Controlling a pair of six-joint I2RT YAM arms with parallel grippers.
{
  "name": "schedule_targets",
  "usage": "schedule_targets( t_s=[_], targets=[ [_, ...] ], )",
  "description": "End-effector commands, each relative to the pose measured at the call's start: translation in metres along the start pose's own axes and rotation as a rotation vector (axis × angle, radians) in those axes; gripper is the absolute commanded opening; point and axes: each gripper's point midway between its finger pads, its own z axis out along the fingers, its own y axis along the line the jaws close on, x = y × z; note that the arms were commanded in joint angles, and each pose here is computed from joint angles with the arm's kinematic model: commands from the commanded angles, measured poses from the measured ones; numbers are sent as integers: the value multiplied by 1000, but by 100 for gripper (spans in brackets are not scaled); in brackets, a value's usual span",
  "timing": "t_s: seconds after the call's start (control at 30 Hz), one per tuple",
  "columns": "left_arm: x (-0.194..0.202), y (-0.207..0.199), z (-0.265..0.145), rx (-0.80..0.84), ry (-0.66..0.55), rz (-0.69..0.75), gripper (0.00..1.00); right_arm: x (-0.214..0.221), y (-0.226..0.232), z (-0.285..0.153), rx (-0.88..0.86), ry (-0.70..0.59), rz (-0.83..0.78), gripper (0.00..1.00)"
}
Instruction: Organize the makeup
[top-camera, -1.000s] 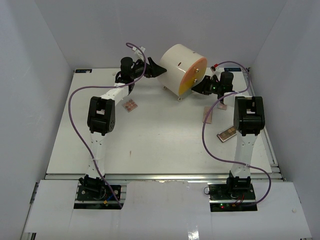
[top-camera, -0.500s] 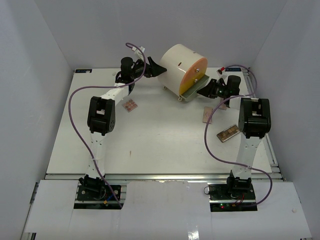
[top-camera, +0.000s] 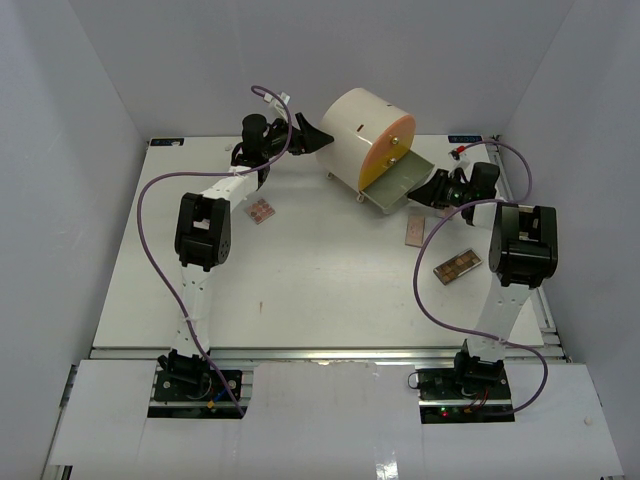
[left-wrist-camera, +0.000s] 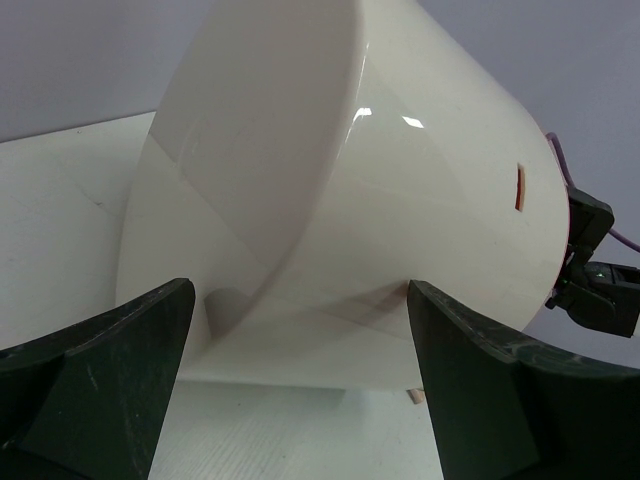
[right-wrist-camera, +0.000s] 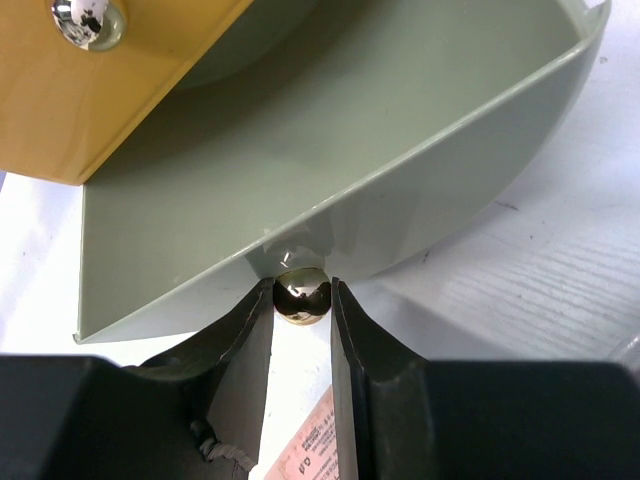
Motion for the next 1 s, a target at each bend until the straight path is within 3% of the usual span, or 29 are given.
schedule_targets(
  t_s=[0.0, 0.23, 0.47, 0.6, 0.77, 0.97],
  targets=[
    [-41, -32, -9, 8, -64, 59, 98, -13, 8, -14, 0, -28, -47, 24],
    [-44, -32, -11, 4, -67, 57, 98, -16, 10, -20, 2, -36, -51, 31],
    [-55, -42, -14, 4, -85, 66, 98, -22, 18, -27, 5, -41, -85, 54],
    [-69, -50, -20, 0, -110, 80, 98, -27, 29, -39, 21, -47, -153, 61],
    [-93, -67, -31, 0, -148, 106, 98, -29, 44, -59, 59, -47, -227, 63],
    [-123, -76, -63, -46, -178, 163, 98, -11, 45, -83, 171, 40, -263, 64]
  ],
)
